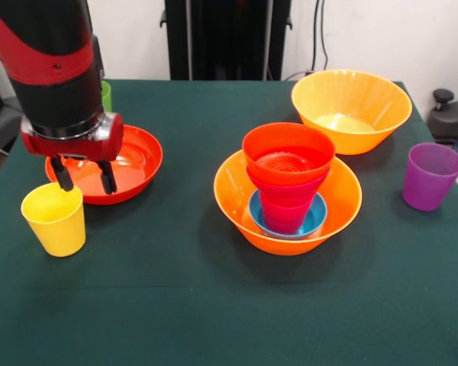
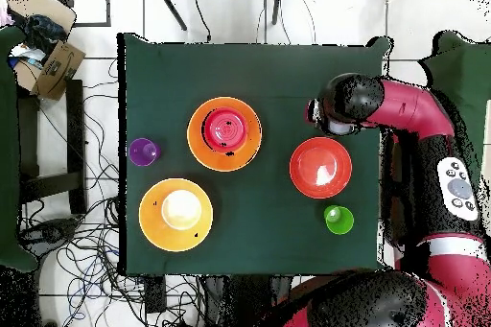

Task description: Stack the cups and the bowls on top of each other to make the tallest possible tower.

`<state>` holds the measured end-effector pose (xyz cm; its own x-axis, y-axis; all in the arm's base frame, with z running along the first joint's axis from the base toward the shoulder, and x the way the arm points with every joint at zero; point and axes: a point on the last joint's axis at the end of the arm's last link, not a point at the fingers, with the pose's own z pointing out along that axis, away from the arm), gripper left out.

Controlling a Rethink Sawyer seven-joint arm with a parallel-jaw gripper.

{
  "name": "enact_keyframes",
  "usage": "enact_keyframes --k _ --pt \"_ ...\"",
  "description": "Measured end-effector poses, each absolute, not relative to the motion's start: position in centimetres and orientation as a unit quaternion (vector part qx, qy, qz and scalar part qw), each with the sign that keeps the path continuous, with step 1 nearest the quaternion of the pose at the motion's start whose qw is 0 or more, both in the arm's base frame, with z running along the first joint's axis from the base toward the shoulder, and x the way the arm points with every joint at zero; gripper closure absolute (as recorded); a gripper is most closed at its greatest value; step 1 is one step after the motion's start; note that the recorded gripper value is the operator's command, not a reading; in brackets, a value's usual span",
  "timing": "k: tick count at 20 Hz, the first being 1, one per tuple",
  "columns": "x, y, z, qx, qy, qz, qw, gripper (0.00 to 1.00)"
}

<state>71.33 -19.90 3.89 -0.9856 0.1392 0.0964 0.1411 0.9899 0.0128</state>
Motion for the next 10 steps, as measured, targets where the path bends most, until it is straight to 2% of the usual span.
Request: enact_keyframes --k 10 --pt "70.2 -18.8 -0.1 -0.068 -0.997 -0.022 0.014 0.00"
